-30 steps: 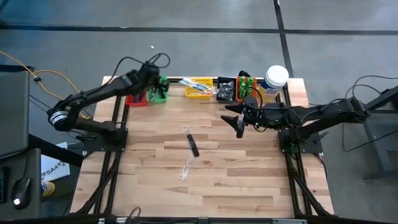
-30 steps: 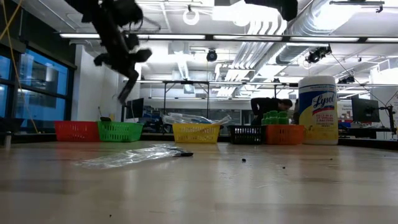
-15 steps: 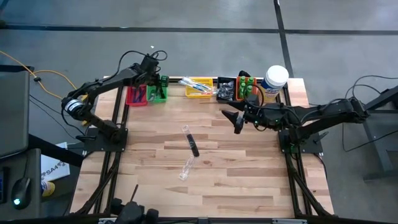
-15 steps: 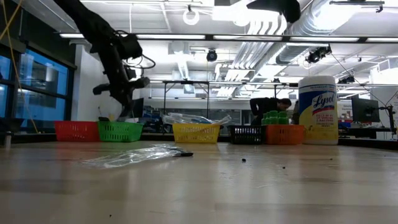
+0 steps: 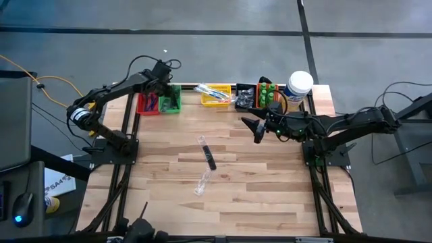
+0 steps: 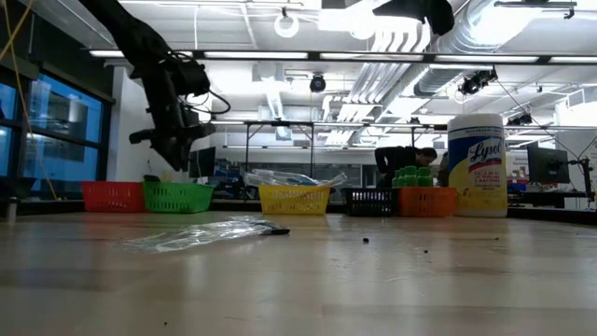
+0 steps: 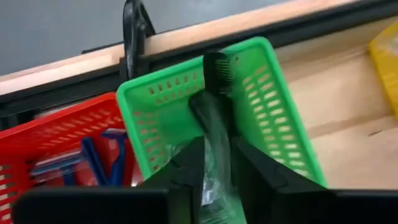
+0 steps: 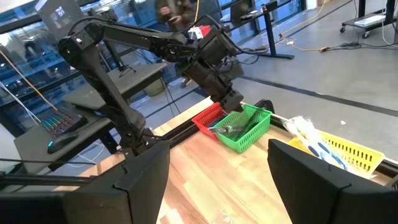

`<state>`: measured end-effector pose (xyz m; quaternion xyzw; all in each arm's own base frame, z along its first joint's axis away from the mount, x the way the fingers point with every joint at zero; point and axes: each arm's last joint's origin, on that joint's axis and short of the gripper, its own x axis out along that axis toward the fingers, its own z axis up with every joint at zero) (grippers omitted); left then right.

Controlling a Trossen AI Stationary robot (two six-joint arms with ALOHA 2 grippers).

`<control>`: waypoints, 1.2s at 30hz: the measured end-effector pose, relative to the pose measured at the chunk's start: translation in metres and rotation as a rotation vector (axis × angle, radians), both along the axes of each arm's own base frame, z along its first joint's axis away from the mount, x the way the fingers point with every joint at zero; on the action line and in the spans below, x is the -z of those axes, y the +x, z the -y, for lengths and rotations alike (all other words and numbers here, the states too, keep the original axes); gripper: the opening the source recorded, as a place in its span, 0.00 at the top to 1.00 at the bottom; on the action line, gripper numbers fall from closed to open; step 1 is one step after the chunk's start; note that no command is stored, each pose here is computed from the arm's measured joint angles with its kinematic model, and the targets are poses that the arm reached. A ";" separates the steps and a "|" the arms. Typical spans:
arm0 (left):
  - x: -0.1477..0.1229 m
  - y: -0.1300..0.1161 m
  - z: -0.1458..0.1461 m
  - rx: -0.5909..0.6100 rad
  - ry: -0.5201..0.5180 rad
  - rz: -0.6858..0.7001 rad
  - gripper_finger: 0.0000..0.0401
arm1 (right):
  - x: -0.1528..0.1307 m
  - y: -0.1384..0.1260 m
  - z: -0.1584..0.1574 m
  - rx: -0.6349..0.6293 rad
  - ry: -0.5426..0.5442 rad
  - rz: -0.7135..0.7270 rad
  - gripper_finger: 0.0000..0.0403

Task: Pick & Place Travel size toiletries
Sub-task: Put the black comb into the green bin

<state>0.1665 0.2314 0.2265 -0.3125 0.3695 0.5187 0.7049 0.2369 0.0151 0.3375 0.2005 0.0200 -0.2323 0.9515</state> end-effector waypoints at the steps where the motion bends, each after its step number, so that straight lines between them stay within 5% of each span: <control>1: 0.000 0.000 0.001 0.007 -0.004 -0.009 0.80 | 0.000 0.000 0.000 0.000 0.000 0.000 0.36; 17: -0.029 -0.001 0.023 0.174 -0.111 0.114 0.73 | 0.001 0.000 0.000 0.007 0.045 0.014 0.36; 27: -0.077 0.001 0.092 0.285 -0.012 0.222 0.73 | 0.005 -0.001 0.000 0.013 0.092 -0.004 0.36; 36: -0.085 0.019 0.152 0.439 -0.003 0.211 0.73 | 0.006 -0.001 -0.001 -0.008 0.097 -0.016 0.36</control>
